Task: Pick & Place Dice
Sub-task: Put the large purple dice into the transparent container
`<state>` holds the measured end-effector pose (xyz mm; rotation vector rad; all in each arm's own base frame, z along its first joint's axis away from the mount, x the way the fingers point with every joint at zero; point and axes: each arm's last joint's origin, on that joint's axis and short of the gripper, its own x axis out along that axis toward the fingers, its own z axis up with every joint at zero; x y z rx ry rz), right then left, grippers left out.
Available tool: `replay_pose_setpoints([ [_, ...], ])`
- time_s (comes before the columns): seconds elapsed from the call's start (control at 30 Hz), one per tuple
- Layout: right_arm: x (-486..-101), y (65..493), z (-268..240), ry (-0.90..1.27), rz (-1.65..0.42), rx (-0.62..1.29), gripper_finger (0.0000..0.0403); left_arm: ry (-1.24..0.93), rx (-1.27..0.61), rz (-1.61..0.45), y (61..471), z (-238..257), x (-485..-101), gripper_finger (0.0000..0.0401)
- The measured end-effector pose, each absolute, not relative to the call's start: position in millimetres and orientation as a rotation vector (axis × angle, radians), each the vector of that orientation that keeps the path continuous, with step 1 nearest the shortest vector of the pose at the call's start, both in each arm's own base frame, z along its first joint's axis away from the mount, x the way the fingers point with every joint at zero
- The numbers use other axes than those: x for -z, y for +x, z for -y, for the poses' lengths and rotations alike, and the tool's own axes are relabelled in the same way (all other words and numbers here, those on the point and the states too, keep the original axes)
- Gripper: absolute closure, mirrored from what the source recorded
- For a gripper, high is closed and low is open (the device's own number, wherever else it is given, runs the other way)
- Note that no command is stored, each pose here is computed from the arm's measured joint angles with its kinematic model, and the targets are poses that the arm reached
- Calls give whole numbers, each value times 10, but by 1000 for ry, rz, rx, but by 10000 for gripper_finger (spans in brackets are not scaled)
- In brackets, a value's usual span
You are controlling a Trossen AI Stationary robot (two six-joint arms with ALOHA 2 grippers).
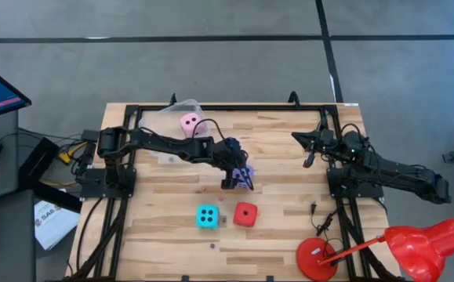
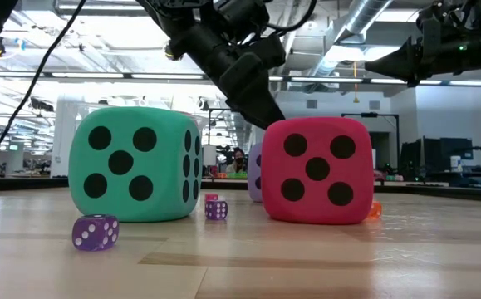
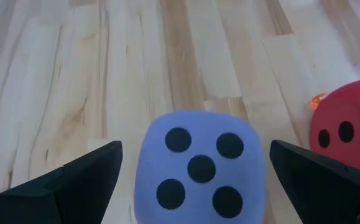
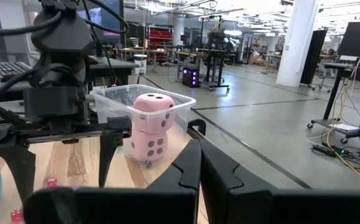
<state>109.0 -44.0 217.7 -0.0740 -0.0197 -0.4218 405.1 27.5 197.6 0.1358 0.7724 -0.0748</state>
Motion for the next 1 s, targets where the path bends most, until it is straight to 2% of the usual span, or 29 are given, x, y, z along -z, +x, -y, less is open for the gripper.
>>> replay_pose_setpoints([
  [0.47,-2177,1089,440,-57,24,422,403,117,68,-753,3964,-273,-1770,3],
  [1.0,-2181,1090,440,-57,28,422,403,87,51,-773,3965,-317,-1709,3],
])
